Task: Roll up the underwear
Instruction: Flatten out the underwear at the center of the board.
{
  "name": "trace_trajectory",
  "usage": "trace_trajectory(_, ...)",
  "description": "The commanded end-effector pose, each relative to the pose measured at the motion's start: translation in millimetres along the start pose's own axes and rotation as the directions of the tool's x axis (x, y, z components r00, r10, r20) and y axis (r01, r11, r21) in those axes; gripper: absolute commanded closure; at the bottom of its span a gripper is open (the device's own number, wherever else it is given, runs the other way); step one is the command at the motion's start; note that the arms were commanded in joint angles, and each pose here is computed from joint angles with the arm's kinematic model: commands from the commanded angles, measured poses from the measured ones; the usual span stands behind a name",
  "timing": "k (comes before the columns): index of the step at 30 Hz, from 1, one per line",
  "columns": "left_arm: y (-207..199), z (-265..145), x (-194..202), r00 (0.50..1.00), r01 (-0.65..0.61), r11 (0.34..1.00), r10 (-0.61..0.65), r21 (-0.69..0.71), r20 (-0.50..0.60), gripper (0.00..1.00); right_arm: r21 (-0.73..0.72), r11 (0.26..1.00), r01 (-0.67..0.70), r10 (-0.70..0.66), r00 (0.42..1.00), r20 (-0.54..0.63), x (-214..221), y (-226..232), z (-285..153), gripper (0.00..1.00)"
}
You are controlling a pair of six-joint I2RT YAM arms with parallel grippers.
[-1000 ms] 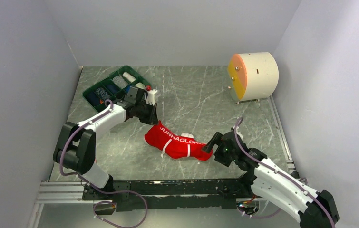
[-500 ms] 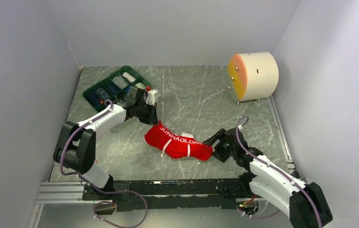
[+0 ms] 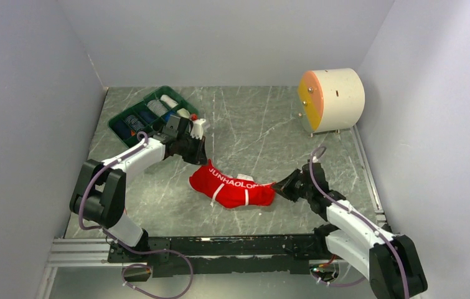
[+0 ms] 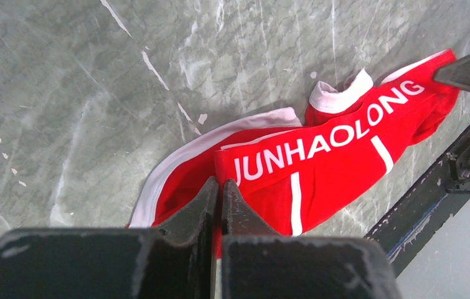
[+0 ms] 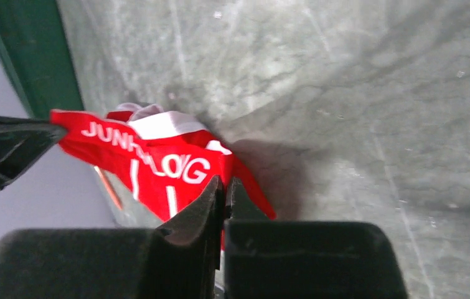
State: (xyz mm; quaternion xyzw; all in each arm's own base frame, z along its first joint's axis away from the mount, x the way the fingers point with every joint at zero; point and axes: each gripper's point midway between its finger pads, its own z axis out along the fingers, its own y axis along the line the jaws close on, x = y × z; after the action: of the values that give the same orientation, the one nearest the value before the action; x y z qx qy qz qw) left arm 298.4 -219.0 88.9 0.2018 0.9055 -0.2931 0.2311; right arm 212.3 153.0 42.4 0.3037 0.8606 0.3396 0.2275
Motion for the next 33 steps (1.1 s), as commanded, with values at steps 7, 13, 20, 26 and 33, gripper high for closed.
trace_trajectory(7,-23,-55,-50,0.975,0.014,0.999,-0.024,0.049,0.221,0.95,-0.213,0.861,0.463,-0.434,0.885,0.171,-39,102,-57,1.0)
trace_trajectory(13,-56,-147,-90,0.88,0.006,1.0,-0.004,-0.003,0.474,0.95,-0.399,0.673,0.623,-0.54,0.782,0.311,-35,180,-134,1.0)
trace_trajectory(20,-84,-239,-86,0.783,0.033,0.995,0.032,-0.092,0.621,0.95,-0.603,0.445,0.663,-0.587,0.724,0.363,2,229,-222,1.0)
trace_trajectory(26,-101,-252,-59,0.825,0.081,0.996,-0.05,-0.03,0.563,0.95,-0.628,0.465,0.624,-0.613,0.739,0.281,17,224,-239,1.0)
trace_trajectory(33,-51,-141,-37,0.939,0.173,0.985,-0.16,-0.014,0.303,0.95,-0.243,0.803,0.544,-0.55,0.834,0.052,-35,145,-92,1.0)
